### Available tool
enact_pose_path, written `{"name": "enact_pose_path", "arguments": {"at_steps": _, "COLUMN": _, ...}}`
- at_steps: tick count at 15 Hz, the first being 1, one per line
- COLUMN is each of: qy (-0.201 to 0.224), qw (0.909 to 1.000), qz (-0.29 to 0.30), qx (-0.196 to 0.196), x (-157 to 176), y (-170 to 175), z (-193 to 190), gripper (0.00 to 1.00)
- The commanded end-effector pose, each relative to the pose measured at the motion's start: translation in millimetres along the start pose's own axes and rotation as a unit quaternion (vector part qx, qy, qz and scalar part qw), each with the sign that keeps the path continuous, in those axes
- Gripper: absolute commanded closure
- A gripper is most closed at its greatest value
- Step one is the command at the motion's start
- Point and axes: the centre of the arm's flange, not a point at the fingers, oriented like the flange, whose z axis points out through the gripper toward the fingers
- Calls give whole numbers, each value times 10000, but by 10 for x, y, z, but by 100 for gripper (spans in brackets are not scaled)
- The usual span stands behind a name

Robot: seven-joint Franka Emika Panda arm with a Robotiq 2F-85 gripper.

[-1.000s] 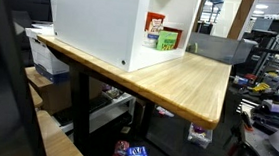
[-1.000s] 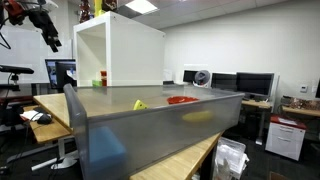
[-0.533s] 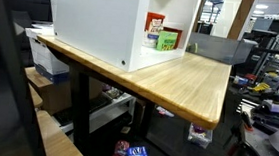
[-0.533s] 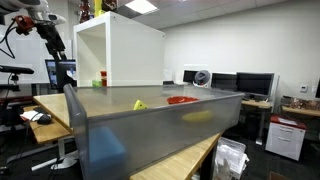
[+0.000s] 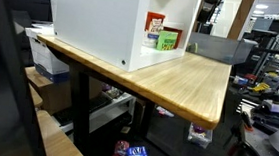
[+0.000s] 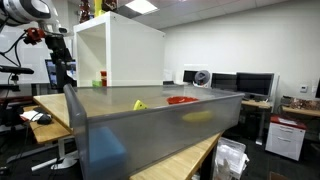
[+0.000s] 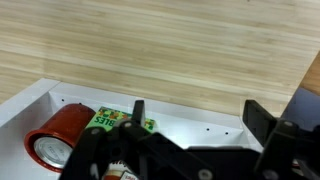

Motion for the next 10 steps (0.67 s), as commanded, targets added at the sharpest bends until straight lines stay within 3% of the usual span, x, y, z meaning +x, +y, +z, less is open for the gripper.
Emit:
{"name": "enact_pose_path", "arguments": {"at_steps": 1, "qy": 51, "qw": 9980, "qz": -628, "qx": 42, "x": 71, "y": 152, "z": 68, "gripper": 0}}
{"name": "enact_pose_path", "arguments": {"at_steps": 6, "qy": 145, "qw": 9877, "qz": -1546, "qx": -204, "x": 110, "y": 327, "z": 60, "gripper": 0}}
{"name": "enact_pose_path", "arguments": {"at_steps": 10, "qy": 244, "qw": 9799, "qz": -1917, "qx": -495, "x": 123, "y": 284, "z": 59, "gripper": 0}}
